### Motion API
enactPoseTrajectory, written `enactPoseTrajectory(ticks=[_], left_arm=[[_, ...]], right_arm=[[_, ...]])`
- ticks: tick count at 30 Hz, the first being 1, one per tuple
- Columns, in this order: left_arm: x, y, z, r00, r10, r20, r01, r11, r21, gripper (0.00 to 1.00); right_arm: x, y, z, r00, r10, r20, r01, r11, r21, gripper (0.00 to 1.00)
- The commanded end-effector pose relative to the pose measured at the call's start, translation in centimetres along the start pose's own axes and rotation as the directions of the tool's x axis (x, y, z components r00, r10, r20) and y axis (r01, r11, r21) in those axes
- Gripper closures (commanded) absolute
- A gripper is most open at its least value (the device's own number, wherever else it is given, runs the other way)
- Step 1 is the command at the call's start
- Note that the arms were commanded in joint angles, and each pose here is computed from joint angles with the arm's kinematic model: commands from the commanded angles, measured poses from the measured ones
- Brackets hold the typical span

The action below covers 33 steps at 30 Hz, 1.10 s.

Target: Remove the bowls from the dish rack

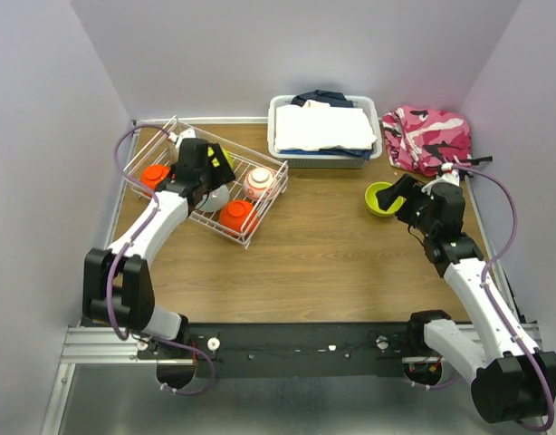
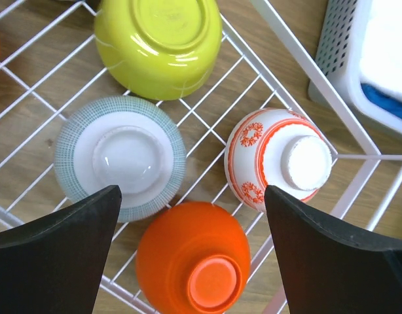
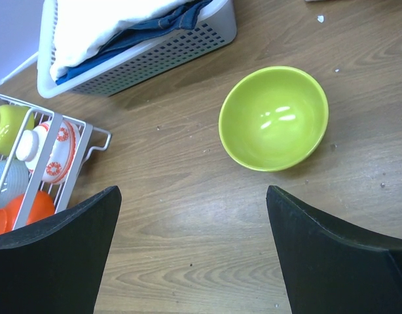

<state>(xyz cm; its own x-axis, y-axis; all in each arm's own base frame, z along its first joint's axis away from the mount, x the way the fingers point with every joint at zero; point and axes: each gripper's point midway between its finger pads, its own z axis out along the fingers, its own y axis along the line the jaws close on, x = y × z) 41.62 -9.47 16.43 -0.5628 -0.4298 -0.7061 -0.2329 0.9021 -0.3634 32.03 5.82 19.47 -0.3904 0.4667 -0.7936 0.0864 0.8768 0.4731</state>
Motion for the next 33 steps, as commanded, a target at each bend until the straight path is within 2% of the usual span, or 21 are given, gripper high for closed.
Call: enactPoseTrajectory(ticks=[1, 6, 11, 14, 20, 29, 33], left_arm=[[-1.8, 2.4, -1.3, 0.980, -0.160, 0.123, 0.156, 0.987, 0.036, 0.01], [-0.5, 4.4, -0.8, 0.977, -0.203, 0.065, 0.199, 0.978, 0.065, 0.01], [-1.4, 7.8, -0.4, 0.969, -0.242, 0.053, 0.241, 0.970, 0.028, 0.01], [-1.7, 8.5, -0.1, 0.976, -0.216, 0.028, 0.216, 0.976, 0.014, 0.01], [-1.3, 6.2, 0.6, 0.977, -0.205, -0.060, 0.211, 0.970, 0.121, 0.01], [-0.5, 3.5, 1.8, 0.967, -0.202, -0.156, 0.231, 0.951, 0.206, 0.01], [-0.7, 2.4, 1.6, 0.972, -0.172, -0.162, 0.209, 0.945, 0.250, 0.01]], right_arm=[[0.6, 0.4, -0.2, 1.000, -0.010, -0.024, 0.009, 0.999, -0.032, 0.01], [0.9, 0.6, -0.2, 0.999, -0.012, -0.034, 0.011, 0.999, -0.048, 0.01], [1.1, 0.7, -0.3, 0.999, -0.014, -0.042, 0.011, 0.998, -0.061, 0.01], [1.4, 0.7, -0.3, 0.999, -0.017, -0.048, 0.014, 0.998, -0.063, 0.01], [1.8, 0.8, -0.1, 0.998, -0.007, -0.062, 0.002, 0.998, -0.070, 0.01], [2.1, 0.8, 0.1, 0.997, -0.002, -0.073, -0.003, 0.997, -0.073, 0.01], [2.1, 0.8, 0.2, 0.997, -0.001, -0.079, -0.005, 0.997, -0.075, 0.01]])
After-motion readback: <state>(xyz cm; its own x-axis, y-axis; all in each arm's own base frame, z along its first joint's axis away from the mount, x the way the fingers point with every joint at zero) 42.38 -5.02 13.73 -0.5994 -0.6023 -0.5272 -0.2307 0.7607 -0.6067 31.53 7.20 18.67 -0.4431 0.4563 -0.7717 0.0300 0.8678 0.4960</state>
